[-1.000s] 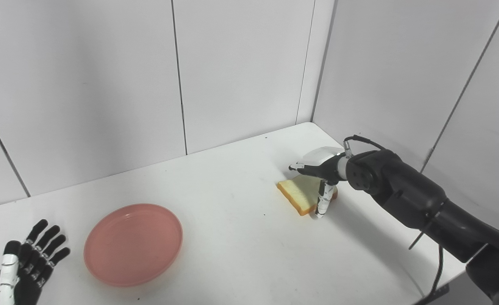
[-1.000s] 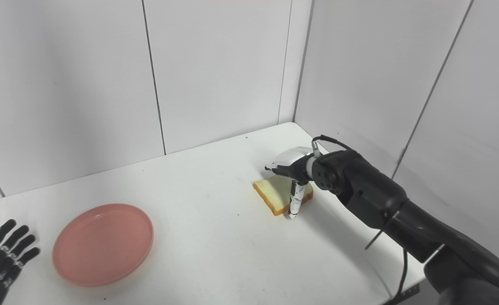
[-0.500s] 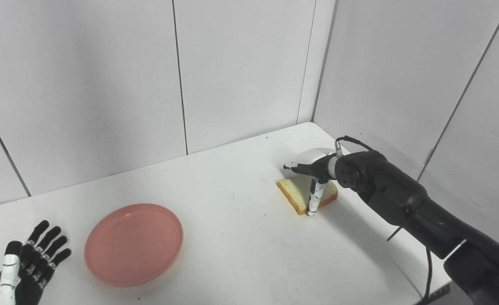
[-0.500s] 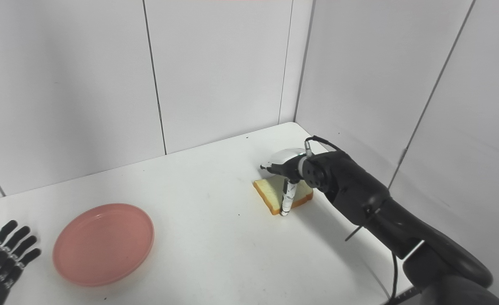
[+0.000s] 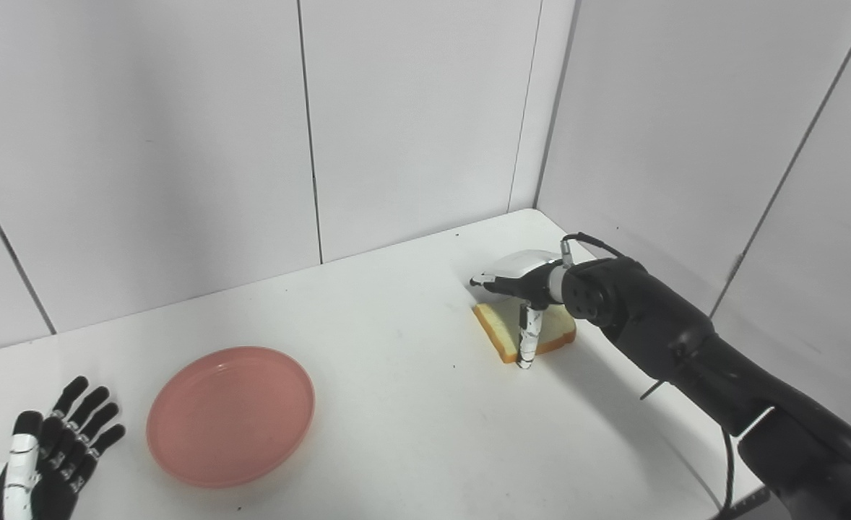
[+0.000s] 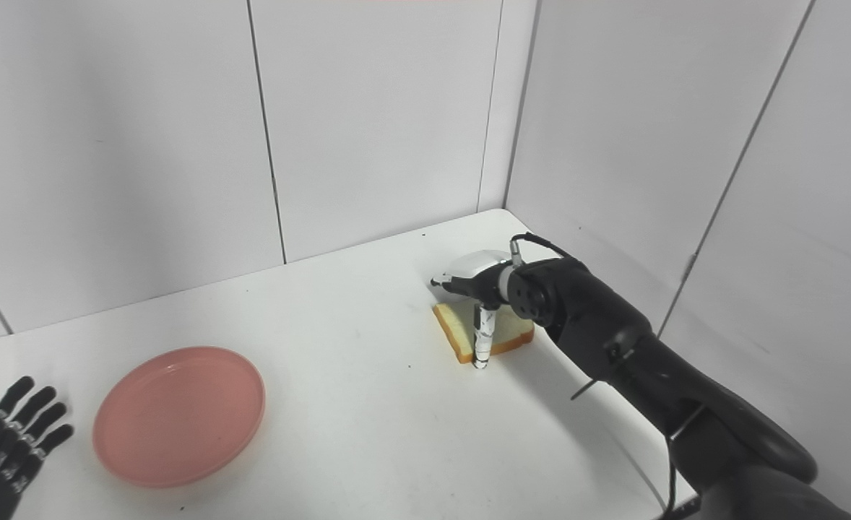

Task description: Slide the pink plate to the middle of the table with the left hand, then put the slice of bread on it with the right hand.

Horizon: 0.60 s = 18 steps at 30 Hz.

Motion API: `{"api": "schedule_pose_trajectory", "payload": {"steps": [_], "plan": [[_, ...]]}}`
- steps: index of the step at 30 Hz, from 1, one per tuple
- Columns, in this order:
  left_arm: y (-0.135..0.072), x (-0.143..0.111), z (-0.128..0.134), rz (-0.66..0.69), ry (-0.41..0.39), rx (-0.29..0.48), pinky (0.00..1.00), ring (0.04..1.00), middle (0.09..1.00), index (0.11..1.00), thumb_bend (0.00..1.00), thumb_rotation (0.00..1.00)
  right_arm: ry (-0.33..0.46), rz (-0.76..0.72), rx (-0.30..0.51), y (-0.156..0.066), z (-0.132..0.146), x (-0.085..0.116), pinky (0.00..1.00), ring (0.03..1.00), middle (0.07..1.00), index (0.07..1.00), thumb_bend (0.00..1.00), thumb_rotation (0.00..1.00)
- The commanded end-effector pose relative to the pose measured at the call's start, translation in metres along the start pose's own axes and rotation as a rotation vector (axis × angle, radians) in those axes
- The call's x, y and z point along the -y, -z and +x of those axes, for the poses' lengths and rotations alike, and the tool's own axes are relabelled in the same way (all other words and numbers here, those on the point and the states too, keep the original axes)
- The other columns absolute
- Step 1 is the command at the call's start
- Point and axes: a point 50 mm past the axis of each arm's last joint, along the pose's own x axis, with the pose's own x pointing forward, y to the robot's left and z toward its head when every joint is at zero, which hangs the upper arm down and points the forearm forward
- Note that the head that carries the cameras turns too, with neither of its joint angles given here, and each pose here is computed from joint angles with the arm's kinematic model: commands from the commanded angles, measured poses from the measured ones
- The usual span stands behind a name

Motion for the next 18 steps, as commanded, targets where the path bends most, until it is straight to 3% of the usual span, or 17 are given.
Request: {"api": "schedule_pose_trajectory", "payload": {"steps": [1, 3, 4, 6, 11, 18], "plan": [[0.018, -0.003, -0.01, -0.013, -0.014, -0.101, 0.9, 0.938, 0.945, 0.944, 0.77, 1.0, 0.088, -0.041, 0.013, 0.002, -0.002, 0.018, 0.62, 0.685, 0.725, 0.744, 0.91, 0.01], [0.018, -0.002, -0.01, -0.009, -0.012, -0.1, 0.91, 0.942, 0.947, 0.946, 0.78, 1.0, 0.112, -0.02, 0.007, 0.003, 0.001, 0.016, 0.55, 0.554, 0.601, 0.626, 0.77, 0.0], [0.018, -0.002, -0.01, -0.007, -0.01, -0.1, 0.91, 0.944, 0.948, 0.949, 0.78, 1.0, 0.123, -0.016, 0.004, 0.004, 0.002, 0.016, 0.51, 0.465, 0.53, 0.553, 0.6, 0.0], [0.017, -0.002, -0.01, -0.01, -0.01, -0.1, 0.91, 0.944, 0.949, 0.95, 0.78, 1.0, 0.154, -0.013, 0.006, 0.008, 0.003, 0.014, 0.49, 0.442, 0.513, 0.519, 0.55, 0.0], [0.016, -0.002, -0.01, -0.018, -0.007, -0.095, 0.9, 0.941, 0.946, 0.944, 0.76, 1.0, 0.221, -0.015, -0.034, 0.016, 0.001, 0.012, 0.41, 0.422, 0.505, 0.486, 0.52, 0.0], [0.017, -0.001, -0.01, -0.01, -0.007, -0.101, 0.9, 0.941, 0.947, 0.947, 0.76, 1.0, 0.229, -0.006, -0.059, 0.018, -0.003, 0.015, 0.37, 0.394, 0.491, 0.507, 0.52, 0.0]]}}
